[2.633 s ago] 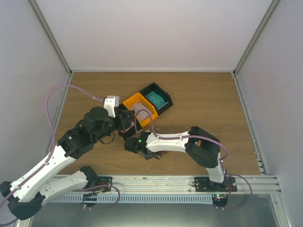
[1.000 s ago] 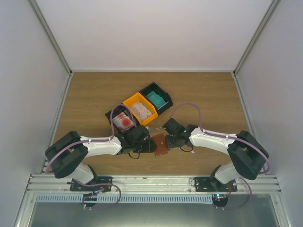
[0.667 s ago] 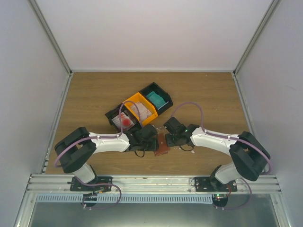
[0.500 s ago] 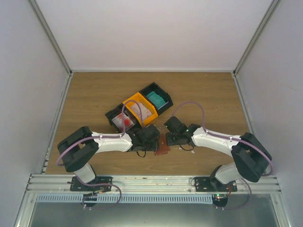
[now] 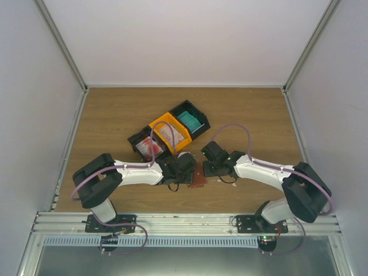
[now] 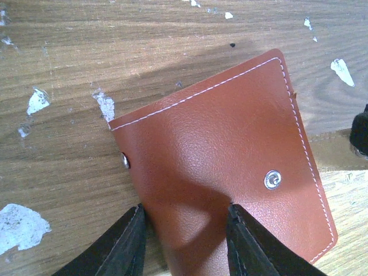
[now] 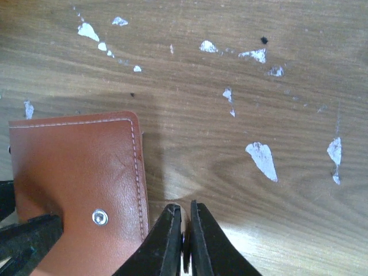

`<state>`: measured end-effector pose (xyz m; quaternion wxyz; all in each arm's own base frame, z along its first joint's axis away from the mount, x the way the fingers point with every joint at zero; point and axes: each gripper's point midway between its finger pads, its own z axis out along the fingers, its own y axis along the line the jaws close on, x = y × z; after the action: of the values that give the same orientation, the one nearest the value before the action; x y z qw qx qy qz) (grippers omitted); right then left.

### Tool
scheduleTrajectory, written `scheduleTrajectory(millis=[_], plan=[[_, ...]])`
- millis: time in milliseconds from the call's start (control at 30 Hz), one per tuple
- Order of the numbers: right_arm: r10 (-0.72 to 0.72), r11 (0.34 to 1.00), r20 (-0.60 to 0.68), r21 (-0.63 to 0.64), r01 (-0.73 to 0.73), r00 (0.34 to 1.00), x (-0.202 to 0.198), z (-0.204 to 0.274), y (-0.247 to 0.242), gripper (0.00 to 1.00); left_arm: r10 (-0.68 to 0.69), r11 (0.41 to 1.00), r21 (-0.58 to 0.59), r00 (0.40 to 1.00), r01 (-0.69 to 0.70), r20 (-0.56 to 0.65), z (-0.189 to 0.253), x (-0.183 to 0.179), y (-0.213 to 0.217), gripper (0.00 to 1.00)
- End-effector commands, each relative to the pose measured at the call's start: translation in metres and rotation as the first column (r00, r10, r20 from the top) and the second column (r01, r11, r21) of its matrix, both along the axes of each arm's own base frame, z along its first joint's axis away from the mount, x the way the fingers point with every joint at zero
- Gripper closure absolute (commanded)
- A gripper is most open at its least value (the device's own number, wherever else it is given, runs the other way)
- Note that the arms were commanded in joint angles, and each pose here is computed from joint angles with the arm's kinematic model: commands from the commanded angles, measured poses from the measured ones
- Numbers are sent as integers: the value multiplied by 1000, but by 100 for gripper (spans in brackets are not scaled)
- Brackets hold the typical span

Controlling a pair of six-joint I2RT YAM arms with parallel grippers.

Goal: Put the credit cards into the card holder

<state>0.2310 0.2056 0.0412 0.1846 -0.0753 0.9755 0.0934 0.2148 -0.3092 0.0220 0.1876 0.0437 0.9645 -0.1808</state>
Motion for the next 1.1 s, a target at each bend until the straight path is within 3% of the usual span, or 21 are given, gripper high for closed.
scheduleTrajectory(millis=[0, 433, 700, 1067], plan=[[-27, 999, -1, 38, 27, 1000, -3, 4, -3, 98, 25, 968, 251, 990, 10, -137, -56, -34, 56, 60], [38, 963, 37, 267, -47, 999, -4, 14, 35, 100, 10, 985, 170, 990, 14, -138, -49, -36, 46, 64], [61, 947, 41, 315, -71, 997, -4, 7, 44, 100, -12, 993, 114, 989, 29, -149, -47, -39, 38, 67], [59, 956, 42, 286, -69, 997, 2, -5, 45, 99, -64, 996, 54, 984, 74, -168, -45, -45, 27, 72]])
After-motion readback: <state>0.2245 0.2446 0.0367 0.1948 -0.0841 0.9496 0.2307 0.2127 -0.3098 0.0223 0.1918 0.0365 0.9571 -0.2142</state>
